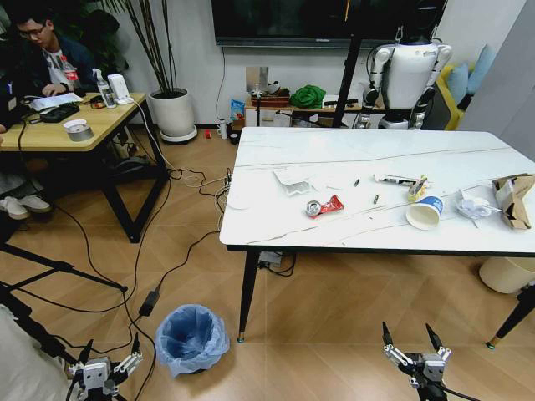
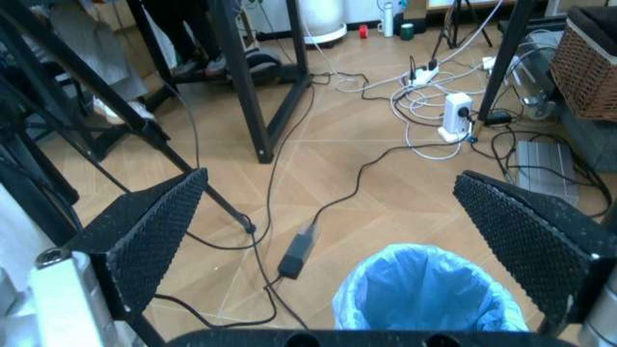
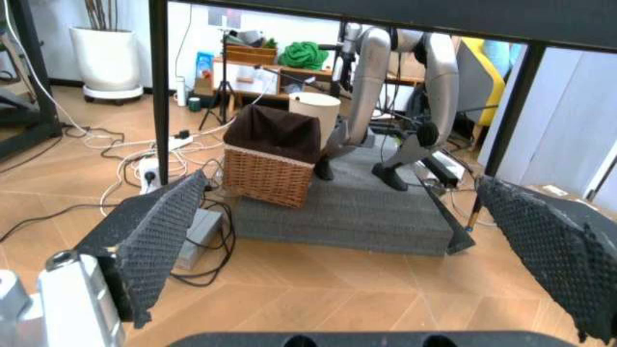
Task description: Pick up the trash bin and place the trash from the table into it.
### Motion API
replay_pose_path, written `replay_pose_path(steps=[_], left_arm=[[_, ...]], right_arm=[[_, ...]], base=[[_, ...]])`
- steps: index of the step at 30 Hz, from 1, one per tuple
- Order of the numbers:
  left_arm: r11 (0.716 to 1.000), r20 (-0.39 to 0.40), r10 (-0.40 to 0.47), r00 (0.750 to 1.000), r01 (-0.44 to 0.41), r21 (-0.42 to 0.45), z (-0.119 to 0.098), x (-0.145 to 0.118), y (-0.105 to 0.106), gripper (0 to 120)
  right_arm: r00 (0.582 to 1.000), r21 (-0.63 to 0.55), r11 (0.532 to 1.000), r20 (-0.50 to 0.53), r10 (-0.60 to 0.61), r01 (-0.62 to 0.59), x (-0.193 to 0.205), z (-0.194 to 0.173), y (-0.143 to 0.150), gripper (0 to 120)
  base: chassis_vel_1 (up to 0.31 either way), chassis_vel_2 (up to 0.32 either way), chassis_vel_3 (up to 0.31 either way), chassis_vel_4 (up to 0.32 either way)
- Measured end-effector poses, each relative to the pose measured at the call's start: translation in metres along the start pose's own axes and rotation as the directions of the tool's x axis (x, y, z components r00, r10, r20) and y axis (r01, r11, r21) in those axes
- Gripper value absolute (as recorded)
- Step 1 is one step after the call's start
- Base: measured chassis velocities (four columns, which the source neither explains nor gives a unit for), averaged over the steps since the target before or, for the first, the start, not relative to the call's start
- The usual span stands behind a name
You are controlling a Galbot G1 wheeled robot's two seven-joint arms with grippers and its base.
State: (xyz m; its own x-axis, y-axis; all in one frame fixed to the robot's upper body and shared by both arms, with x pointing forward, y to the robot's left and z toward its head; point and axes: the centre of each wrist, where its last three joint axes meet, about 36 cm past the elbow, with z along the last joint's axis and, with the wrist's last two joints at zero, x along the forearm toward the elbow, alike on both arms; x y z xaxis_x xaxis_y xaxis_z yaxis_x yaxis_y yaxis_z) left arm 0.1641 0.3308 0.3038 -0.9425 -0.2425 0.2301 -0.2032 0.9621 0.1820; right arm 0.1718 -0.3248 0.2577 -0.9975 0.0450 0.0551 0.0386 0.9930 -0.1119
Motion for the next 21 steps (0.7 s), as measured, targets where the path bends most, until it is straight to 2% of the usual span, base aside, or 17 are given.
replay_pose_path(steps=[21], left_arm=[[1.0, -0.01, -0.003, 1.0, 0.003, 0.001, 0.0053, 0.0049, -0.0051, 100]], right_arm=[[1.0, 0.006, 1.0, 0.001, -0.008, 0.008, -0.0009, 0.0007, -0.0023, 100]], base=[[0.0, 0.0, 0.0, 0.0]])
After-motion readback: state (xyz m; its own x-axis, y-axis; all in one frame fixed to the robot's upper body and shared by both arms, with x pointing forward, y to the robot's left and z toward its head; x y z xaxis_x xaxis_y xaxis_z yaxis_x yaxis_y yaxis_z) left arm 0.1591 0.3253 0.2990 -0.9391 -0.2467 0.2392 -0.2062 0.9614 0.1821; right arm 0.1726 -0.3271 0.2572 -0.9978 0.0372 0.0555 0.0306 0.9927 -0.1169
